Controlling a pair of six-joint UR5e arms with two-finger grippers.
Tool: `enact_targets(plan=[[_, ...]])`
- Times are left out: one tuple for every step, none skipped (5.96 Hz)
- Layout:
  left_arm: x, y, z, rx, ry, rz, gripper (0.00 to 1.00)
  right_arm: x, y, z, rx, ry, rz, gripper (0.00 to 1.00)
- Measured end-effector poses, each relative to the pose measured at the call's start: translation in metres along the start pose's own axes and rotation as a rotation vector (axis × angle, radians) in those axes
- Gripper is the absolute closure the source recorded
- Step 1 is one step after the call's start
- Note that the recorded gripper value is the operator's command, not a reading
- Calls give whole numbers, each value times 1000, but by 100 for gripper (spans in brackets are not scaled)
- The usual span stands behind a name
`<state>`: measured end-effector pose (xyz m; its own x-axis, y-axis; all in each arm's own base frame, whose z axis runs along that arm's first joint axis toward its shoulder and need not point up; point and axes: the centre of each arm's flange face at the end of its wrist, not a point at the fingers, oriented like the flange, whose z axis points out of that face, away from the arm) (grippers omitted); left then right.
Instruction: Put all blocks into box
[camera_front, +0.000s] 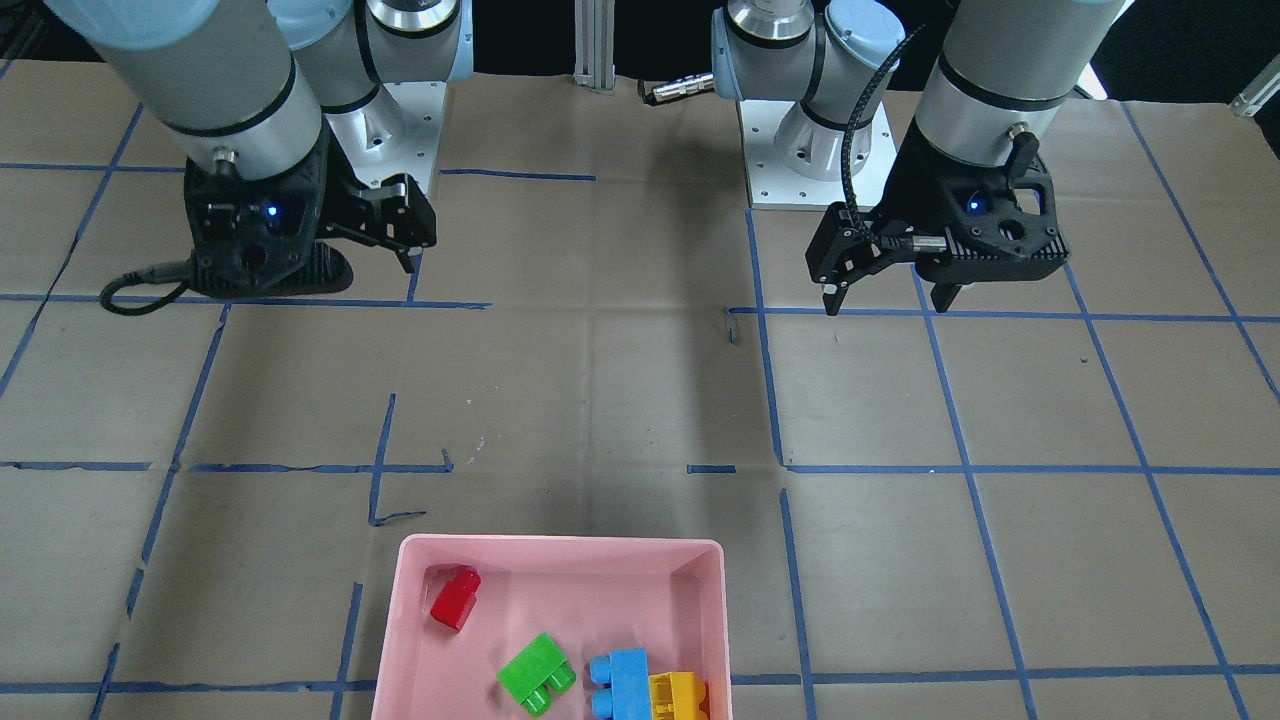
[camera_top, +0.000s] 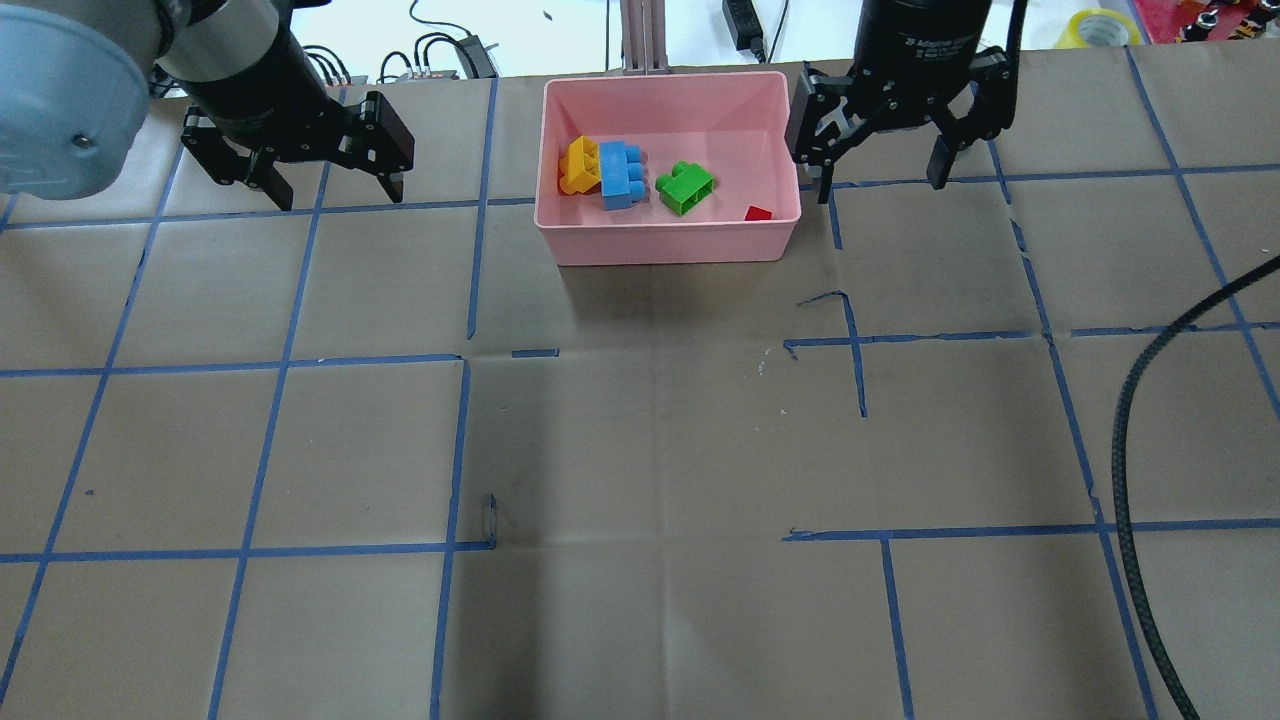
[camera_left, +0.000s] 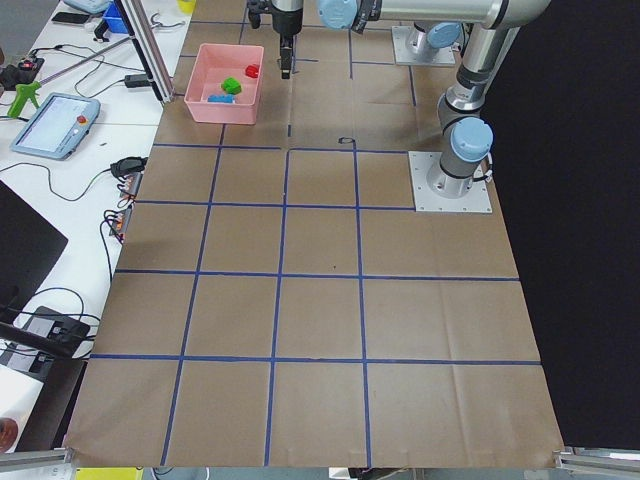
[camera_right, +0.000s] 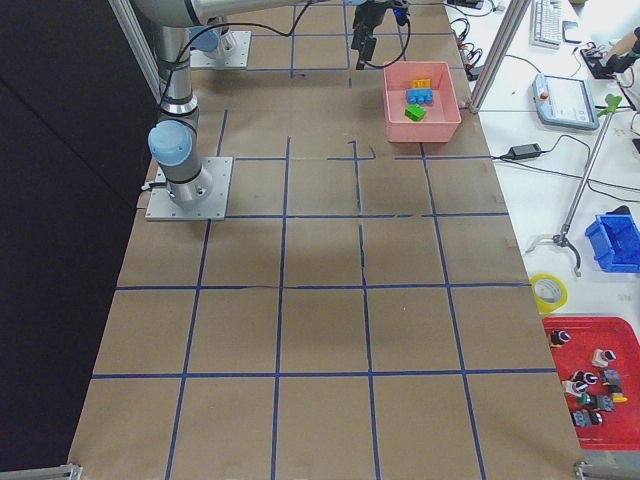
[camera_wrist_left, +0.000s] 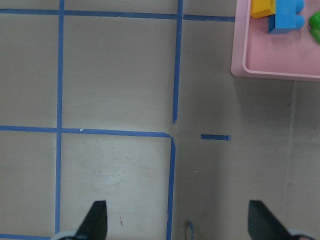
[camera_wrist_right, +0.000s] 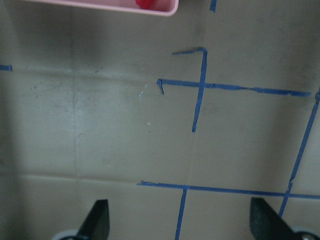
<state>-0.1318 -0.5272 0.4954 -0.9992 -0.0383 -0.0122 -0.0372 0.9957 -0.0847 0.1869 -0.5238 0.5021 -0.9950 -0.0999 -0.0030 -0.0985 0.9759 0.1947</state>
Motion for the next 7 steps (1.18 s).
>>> enact_targets(plan=[[1,0,1,-2,2,6,0,4,26,13,-26,3,4,0],[2,1,1,-4,4,19,0,5,43,24,-20,7,7,0],[2,1,1,-5,8,31,0,5,54,34,12,12,8,0],[3,2,0,-8,11,36,0,7,64,41,50,12,10,0],[2,1,0,-9,13,35,0,10,70,44,76,12,15,0],[1,1,0,-9,13,34,0,12,72,43,88,11,18,0],[1,1,0,-9,13,34,0,12,73,43,94,10,20,0]])
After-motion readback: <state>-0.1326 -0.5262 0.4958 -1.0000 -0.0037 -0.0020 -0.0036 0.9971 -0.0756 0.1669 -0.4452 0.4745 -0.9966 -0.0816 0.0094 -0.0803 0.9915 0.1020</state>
